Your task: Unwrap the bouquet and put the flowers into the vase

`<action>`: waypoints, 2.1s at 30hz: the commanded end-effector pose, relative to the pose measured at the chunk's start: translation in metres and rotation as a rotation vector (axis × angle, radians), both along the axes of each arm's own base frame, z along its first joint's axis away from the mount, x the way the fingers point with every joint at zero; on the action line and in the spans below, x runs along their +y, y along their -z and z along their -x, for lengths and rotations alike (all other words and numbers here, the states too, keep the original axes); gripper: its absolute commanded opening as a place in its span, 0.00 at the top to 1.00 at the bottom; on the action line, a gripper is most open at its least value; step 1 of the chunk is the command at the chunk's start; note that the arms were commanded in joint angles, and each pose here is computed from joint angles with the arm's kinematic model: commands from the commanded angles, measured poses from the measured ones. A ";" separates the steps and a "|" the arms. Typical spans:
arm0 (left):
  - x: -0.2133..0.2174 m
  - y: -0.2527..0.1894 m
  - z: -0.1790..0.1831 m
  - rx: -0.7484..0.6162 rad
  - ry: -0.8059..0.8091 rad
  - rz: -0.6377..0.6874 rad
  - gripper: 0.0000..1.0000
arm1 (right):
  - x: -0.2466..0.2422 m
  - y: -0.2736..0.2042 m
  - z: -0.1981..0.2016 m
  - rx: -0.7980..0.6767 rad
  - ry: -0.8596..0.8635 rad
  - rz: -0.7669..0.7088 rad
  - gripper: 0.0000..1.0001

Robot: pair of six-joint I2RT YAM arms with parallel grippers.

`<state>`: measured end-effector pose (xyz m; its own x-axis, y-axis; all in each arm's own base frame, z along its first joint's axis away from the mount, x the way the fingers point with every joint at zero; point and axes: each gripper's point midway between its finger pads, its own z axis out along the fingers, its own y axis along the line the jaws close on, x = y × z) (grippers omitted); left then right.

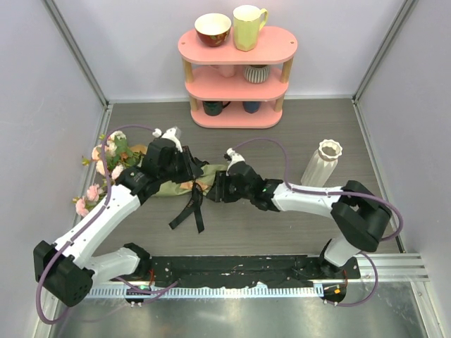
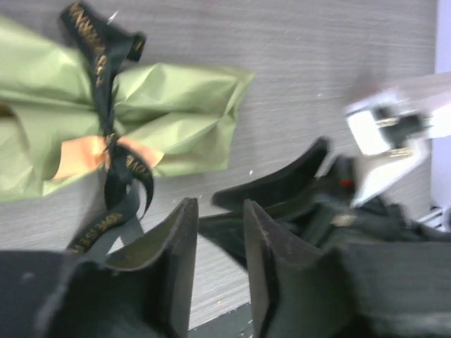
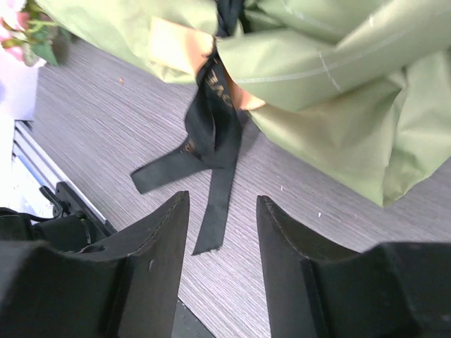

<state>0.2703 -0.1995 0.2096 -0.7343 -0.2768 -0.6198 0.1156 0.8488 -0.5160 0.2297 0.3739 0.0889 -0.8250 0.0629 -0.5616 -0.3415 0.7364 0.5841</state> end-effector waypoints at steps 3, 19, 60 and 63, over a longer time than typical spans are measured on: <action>0.045 0.051 0.024 0.040 -0.150 -0.102 0.35 | 0.025 -0.023 -0.001 -0.027 -0.080 -0.069 0.45; 0.119 0.016 0.081 -0.208 -0.425 0.093 0.38 | 0.091 0.011 0.017 0.099 0.295 -0.086 0.36; 0.069 0.090 0.053 0.072 -0.314 0.002 0.40 | -0.016 -0.023 -0.008 -0.033 -0.058 -0.027 0.99; 0.075 0.099 0.052 0.079 -0.338 -0.028 0.51 | 0.005 -0.028 0.013 -0.005 -0.155 -0.060 0.72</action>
<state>0.2082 -0.1237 0.1072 -0.6818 -0.4834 -0.5491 -0.2206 0.8515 -0.4757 0.2336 0.3568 0.0836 -0.8558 0.0694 -0.5126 -0.3009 0.7392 0.6025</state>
